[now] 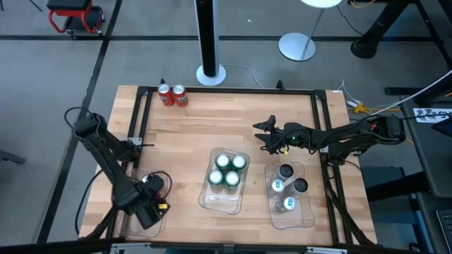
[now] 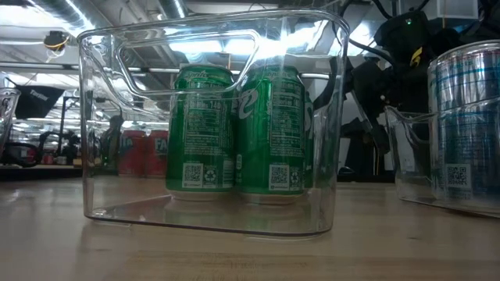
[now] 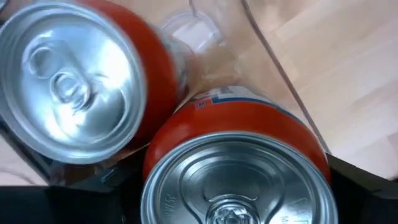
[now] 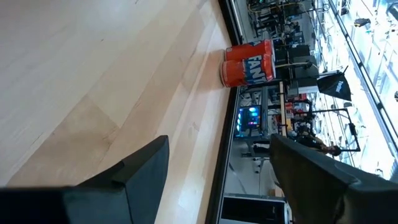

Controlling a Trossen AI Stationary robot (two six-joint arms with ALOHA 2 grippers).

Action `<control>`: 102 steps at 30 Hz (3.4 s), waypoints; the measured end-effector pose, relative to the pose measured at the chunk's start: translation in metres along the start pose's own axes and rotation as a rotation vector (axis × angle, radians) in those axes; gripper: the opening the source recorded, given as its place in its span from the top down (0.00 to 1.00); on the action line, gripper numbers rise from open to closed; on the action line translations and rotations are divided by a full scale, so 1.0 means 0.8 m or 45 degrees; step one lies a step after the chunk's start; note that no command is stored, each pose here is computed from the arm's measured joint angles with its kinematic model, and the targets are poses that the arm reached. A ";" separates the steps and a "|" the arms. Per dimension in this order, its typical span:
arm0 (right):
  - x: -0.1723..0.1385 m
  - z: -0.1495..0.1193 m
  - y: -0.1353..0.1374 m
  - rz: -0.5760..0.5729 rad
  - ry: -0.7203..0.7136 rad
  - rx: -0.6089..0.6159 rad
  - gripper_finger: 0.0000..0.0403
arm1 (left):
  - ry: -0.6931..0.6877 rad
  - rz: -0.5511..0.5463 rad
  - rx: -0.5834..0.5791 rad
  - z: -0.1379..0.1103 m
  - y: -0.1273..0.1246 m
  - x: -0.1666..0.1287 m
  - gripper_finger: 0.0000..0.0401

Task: Sort soda cans
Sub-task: Put the red soda can into the left transparent bin

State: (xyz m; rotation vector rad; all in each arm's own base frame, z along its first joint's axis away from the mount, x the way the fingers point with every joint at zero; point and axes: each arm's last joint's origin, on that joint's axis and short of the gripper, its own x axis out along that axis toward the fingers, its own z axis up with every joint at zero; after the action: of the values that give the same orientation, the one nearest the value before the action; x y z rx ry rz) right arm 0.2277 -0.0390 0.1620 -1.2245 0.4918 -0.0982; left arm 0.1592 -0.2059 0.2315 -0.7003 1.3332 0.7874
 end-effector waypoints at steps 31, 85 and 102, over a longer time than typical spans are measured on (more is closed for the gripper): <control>0.000 0.000 0.000 0.003 0.001 -0.001 0.31 | 0.079 0.223 0.309 0.011 -0.008 -0.014 0.08; 0.000 0.000 0.003 0.038 -0.015 0.025 0.31 | -0.404 -0.004 0.024 0.186 0.028 -0.067 0.08; 0.000 0.000 0.003 0.042 -0.015 0.040 0.31 | -0.440 0.194 0.046 0.344 0.110 -0.052 0.08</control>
State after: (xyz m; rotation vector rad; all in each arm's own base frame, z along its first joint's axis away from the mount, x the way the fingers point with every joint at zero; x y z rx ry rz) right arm 0.2271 -0.0382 0.1595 -1.1857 0.4982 -0.0707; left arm 0.2385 0.0655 0.3041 -0.4136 1.0902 0.9568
